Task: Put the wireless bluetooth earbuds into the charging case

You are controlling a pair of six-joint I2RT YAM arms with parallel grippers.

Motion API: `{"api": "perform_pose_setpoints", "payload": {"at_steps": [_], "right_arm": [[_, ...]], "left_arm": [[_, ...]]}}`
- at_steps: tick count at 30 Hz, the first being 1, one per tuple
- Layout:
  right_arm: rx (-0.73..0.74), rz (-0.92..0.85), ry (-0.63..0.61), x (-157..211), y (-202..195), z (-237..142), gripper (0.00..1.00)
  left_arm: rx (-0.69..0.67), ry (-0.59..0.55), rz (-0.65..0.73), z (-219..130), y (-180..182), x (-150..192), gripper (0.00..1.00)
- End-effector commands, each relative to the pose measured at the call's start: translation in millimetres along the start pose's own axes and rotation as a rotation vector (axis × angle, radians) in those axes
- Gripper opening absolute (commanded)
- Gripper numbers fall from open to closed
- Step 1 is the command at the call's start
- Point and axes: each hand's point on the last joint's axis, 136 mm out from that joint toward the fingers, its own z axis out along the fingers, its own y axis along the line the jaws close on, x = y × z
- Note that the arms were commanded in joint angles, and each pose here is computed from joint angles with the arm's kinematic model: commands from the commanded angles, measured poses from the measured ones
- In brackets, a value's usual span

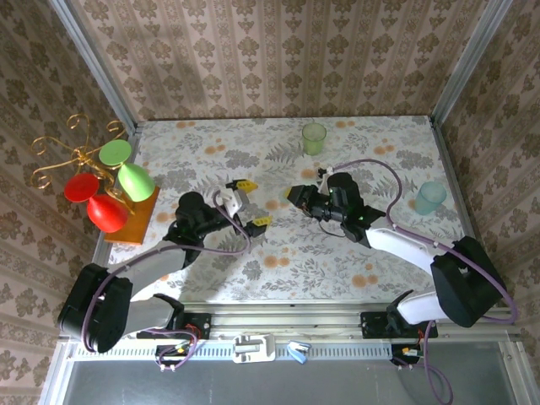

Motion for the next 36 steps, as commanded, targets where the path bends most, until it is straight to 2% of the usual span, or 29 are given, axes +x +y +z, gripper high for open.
{"api": "perform_pose_setpoints", "payload": {"at_steps": [1, 4, 12, 15, 18, 20, 24, 28, 31, 36], "right_arm": [[0.268, -0.053, -0.036, 3, -67, -5, 0.19], [0.341, -0.039, -0.011, 12, -94, 3, 0.19], [0.421, 0.023, 0.028, 31, -138, 17, 0.21], [0.455, 0.029, 0.028, 33, -147, 15, 0.27], [0.499, 0.012, 0.013, 31, -152, 8, 0.43], [0.539, -0.020, -0.013, 25, -153, -3, 0.57], [0.617, -0.135, -0.090, 4, -146, -32, 0.78], [0.663, -0.305, -0.174, -23, -126, -61, 0.95], [0.690, -0.441, -0.236, -44, -109, -79, 1.00], [0.752, -0.676, -0.370, -81, -84, -106, 1.00]], "left_arm": [[0.046, 0.142, 0.001, 0, -19, 35, 0.98], [0.070, 0.204, -0.009, 1, -27, 48, 0.99], [0.099, 0.243, -0.022, 3, -32, 55, 1.00], [0.095, 0.236, -0.028, 4, -31, 53, 1.00], [0.078, 0.232, -0.049, 4, -27, 51, 1.00], [0.002, 0.239, -0.065, 3, -11, 50, 1.00], [-0.187, 0.269, -0.109, -7, 25, 54, 1.00], [-0.384, 0.293, -0.150, -24, 63, 59, 1.00], [-0.526, 0.308, -0.151, -39, 87, 63, 1.00], [-0.686, 0.321, -0.128, -65, 121, 63, 1.00]]}}
